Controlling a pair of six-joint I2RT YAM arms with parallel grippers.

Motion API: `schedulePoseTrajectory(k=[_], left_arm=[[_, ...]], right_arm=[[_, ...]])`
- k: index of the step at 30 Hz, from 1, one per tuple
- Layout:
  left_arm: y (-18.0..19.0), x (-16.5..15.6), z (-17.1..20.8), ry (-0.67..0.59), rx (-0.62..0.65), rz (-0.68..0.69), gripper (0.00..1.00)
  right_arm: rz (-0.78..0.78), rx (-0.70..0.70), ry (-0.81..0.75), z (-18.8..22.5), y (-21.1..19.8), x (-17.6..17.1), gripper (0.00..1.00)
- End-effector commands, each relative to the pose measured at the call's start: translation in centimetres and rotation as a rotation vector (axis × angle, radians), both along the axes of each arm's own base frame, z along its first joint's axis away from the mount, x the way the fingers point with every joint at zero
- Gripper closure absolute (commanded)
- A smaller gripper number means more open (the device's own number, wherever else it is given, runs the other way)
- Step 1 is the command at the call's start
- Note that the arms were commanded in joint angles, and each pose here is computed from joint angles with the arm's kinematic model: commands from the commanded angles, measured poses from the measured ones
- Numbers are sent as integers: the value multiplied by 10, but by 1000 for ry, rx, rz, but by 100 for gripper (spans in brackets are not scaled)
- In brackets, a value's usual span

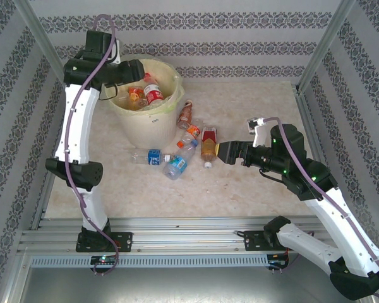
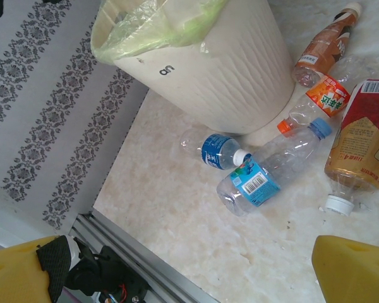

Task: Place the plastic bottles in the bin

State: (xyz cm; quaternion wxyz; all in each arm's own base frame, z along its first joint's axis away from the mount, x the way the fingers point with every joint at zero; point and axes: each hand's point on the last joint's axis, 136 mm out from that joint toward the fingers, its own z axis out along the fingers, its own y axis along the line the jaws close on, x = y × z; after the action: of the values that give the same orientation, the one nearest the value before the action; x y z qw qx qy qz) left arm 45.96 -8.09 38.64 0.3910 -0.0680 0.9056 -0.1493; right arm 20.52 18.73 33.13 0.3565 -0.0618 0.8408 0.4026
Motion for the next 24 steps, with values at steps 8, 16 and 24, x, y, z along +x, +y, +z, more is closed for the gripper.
schedulePoseTrajectory(k=[8, 16, 24], left_arm=[[-11, -93, 20, -180, 96, -266, 19], [-18, -154, -42, -136, 79, -356, 7], [-33, -181, -110, -68, 114, -439, 0]], right_arm=[[40, 16, -12, 1, 5, -3, 2], [43, 29, -9, 2, 6, -4, 2], [47, 34, -13, 2, 5, -7, 2]])
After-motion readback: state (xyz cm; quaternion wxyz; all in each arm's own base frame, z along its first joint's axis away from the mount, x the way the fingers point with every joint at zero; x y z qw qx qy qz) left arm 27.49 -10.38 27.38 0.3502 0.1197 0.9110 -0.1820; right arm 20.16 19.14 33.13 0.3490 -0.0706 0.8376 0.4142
